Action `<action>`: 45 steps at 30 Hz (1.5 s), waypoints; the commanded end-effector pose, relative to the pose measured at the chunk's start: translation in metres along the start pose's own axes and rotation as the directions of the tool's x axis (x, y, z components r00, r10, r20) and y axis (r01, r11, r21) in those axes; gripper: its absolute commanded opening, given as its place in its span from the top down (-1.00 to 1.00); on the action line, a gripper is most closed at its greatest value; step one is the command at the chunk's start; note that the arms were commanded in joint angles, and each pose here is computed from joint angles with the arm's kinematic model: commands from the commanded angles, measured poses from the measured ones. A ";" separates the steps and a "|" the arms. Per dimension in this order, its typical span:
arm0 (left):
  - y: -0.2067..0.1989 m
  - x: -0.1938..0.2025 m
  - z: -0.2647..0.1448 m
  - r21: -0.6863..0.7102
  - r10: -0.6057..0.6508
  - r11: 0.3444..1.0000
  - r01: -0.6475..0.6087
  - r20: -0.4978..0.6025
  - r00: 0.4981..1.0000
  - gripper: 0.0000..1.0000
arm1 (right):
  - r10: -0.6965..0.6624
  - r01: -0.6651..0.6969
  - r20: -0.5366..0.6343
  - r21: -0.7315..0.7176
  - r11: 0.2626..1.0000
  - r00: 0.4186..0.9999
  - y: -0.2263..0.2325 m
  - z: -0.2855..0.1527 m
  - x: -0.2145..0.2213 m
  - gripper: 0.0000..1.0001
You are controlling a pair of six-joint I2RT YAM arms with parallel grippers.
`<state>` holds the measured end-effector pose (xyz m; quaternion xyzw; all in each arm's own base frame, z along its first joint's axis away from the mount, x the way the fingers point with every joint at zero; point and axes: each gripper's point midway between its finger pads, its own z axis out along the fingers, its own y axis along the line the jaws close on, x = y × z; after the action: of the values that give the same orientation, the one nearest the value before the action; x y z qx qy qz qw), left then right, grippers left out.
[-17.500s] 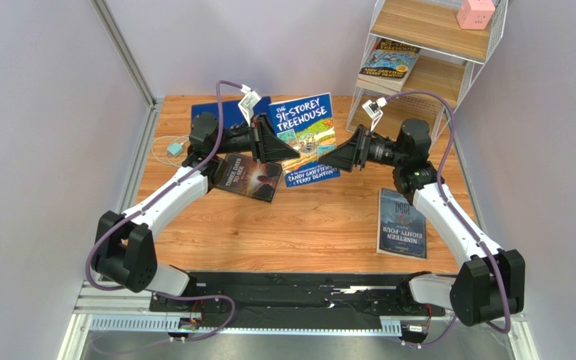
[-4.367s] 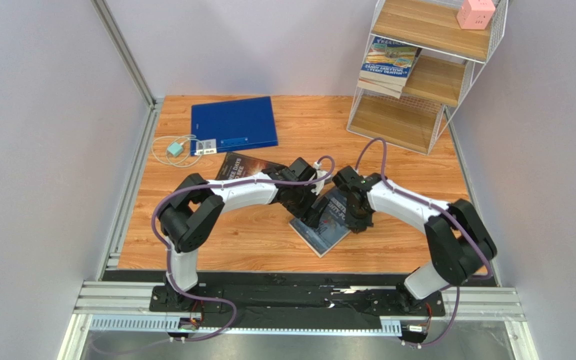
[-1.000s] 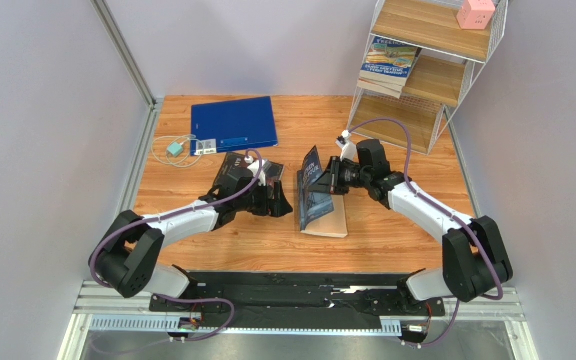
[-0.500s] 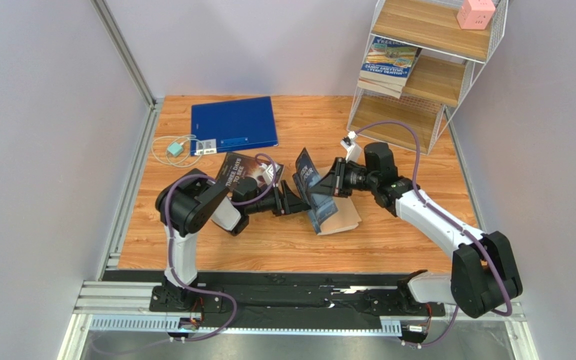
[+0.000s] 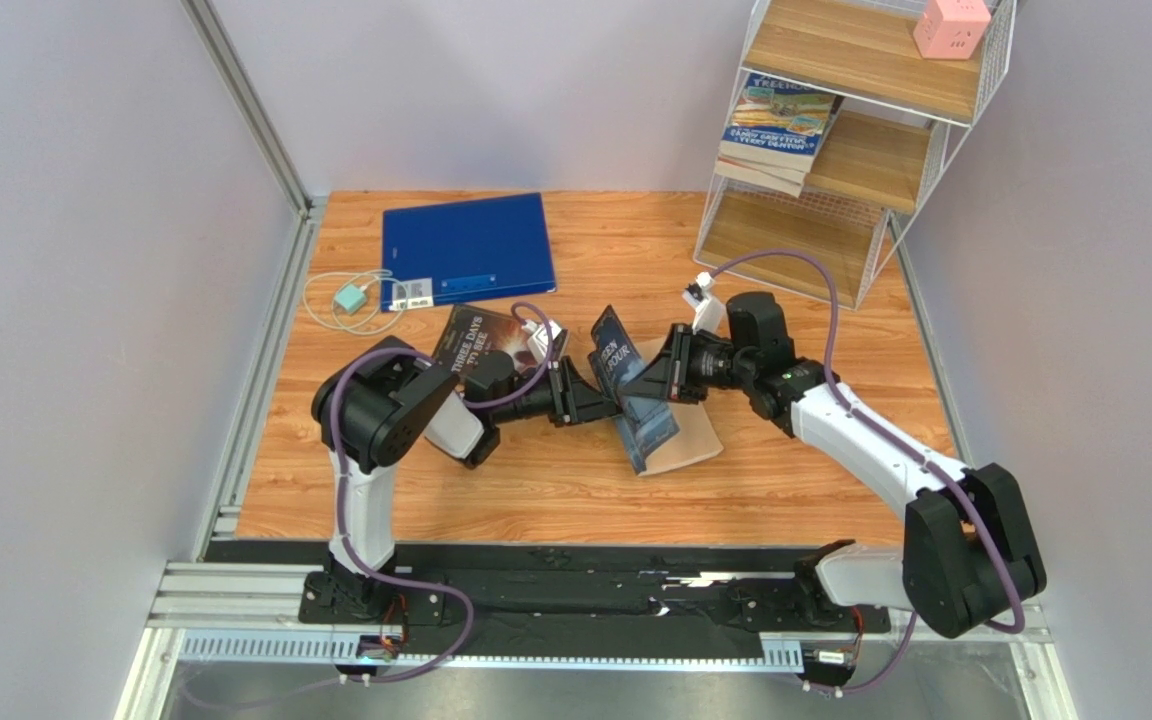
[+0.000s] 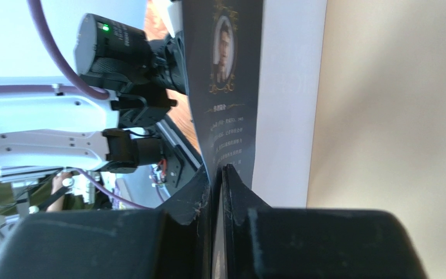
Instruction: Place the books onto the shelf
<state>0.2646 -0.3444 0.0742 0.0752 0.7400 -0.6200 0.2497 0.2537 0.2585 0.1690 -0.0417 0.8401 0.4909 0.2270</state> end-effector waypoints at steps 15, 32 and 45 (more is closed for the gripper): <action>-0.034 -0.046 0.015 0.027 0.226 0.973 -0.228 0.069 0.972 0.04 | 0.024 -0.024 0.011 0.709 0.705 1.000 -0.137 -0.042 0.006 -0.22; 0.050 -0.026 -0.020 -0.531 0.105 0.818 -0.221 -0.240 0.965 1.00 | 0.049 -0.009 -0.023 0.818 0.575 0.999 -0.194 -0.030 0.015 -0.19; 0.081 0.014 -0.005 -0.567 -0.043 0.803 -0.183 -0.362 0.931 1.00 | -0.019 0.002 0.023 0.577 0.817 1.000 -0.149 0.004 0.004 -0.04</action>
<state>0.2955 -0.3246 0.0182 0.1237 0.9153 -0.3399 0.1773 0.2893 0.1538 0.0284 0.0634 0.9677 0.1183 0.2132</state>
